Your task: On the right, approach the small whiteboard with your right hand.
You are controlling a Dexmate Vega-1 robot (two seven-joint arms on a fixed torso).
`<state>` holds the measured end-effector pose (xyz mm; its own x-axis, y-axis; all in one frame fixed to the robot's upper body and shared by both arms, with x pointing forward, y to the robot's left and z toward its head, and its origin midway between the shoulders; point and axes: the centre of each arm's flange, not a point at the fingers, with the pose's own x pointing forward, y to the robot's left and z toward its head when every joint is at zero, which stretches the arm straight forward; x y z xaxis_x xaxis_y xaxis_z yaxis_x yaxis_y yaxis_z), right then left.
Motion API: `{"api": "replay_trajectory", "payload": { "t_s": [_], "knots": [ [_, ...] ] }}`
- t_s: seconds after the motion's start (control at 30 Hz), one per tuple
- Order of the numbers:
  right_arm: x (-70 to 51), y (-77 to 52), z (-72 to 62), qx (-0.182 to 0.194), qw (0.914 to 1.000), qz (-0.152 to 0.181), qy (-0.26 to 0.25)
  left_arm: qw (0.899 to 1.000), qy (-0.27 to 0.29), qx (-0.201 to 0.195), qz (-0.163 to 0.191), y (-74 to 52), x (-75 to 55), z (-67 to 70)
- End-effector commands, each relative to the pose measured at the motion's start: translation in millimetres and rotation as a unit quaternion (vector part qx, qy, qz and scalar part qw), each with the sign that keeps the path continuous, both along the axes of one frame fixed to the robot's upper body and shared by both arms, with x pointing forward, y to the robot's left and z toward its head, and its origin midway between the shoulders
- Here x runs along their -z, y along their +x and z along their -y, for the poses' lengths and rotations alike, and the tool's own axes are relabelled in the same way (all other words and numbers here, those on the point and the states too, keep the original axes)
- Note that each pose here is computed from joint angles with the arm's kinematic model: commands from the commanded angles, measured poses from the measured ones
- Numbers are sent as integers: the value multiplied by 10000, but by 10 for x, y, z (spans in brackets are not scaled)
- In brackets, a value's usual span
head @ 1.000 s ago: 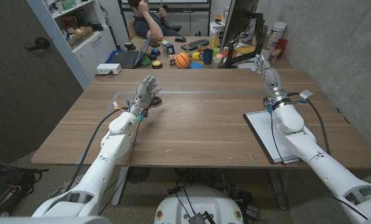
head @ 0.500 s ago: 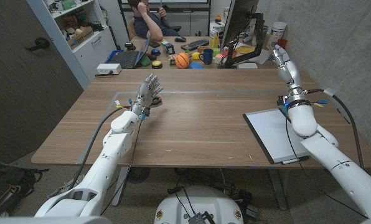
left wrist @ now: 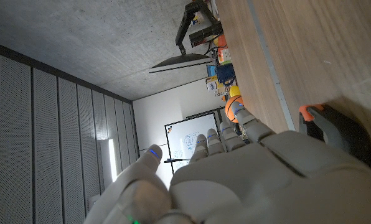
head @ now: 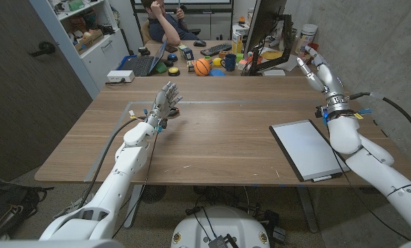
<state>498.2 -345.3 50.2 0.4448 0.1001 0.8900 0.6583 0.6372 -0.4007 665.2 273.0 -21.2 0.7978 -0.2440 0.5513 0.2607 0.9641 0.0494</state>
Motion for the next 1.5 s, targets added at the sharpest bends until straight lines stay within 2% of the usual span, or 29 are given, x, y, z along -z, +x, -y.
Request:
{"api": "replay_trajectory", "payload": {
  "t_s": [0.03, 0.43, 0.8, 0.93, 1.27, 1.5],
  "knots": [
    [16, -227, -16, 914, 9944, -53, -531, 9999, 59, 96, -10, 44, -25, 53],
    [125, -247, -111, 1522, 9826, -386, -988, 9999, 87, 107, -2, 44, -34, 30],
    [181, -241, -170, 1857, 9722, -702, -1240, 9999, 112, 128, 20, 43, -48, 10],
    [199, -218, -199, 1945, 9683, -879, -1302, 9998, 115, 154, 33, 45, -44, 6],
    [256, -131, -236, 2341, 9511, -1257, -1573, 9998, 92, 154, 46, 41, -28, -23],
    [310, -58, -225, 2486, 9413, -1506, -1717, 9998, 96, 149, 54, 37, -27, -39]
  ]
}}
